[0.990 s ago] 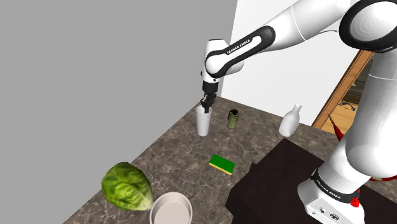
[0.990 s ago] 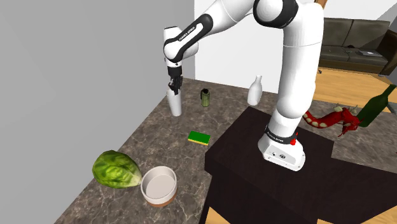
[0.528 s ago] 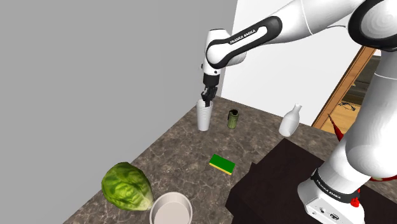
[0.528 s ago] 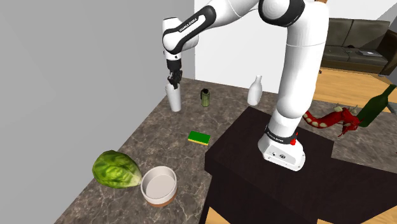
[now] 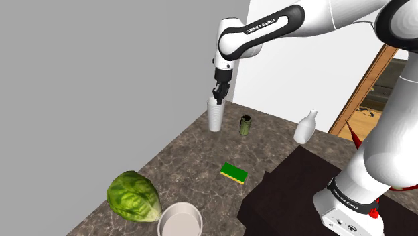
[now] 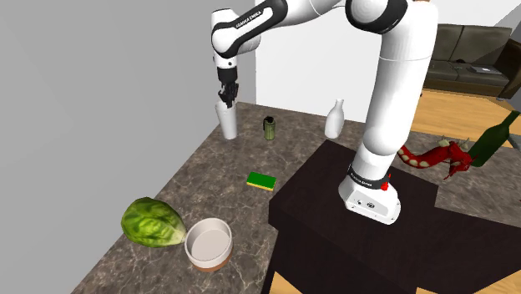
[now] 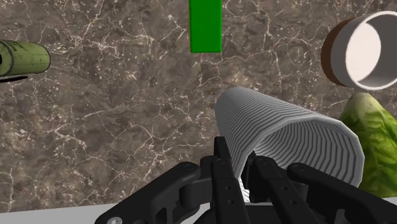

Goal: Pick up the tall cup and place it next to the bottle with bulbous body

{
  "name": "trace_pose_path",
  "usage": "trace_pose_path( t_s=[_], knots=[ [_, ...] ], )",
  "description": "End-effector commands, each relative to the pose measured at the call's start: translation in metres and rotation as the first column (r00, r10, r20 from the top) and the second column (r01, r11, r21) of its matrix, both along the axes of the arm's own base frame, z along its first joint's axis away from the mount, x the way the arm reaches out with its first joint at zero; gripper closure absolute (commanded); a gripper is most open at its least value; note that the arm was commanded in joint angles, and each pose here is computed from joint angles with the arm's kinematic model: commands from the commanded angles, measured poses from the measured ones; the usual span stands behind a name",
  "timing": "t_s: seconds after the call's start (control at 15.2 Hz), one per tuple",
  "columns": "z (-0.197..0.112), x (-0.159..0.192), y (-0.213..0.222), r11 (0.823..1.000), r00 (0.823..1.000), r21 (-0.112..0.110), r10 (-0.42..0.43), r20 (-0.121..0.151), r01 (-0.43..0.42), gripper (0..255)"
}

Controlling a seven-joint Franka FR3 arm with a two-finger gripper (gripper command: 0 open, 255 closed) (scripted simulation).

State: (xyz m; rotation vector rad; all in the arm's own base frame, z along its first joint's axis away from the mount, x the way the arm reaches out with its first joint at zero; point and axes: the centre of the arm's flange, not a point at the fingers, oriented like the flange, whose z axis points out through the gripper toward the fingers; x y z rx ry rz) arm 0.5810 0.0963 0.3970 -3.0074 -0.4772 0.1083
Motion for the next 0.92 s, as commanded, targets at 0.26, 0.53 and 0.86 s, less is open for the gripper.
trace_pose_path(
  t_s=[0.26, 0.53, 0.86],
  knots=[
    [0.033, -0.001, 0.000, 1.000, 1.000, 0.000, 0.000, 0.000, 0.000, 255],
    [0.054, -0.001, 0.000, 1.000, 1.000, 0.000, 0.000, 0.000, 0.000, 255],
    [0.057, -0.007, -0.052, 1.000, 1.000, 0.000, 0.000, 0.000, 0.000, 255]
  ],
)
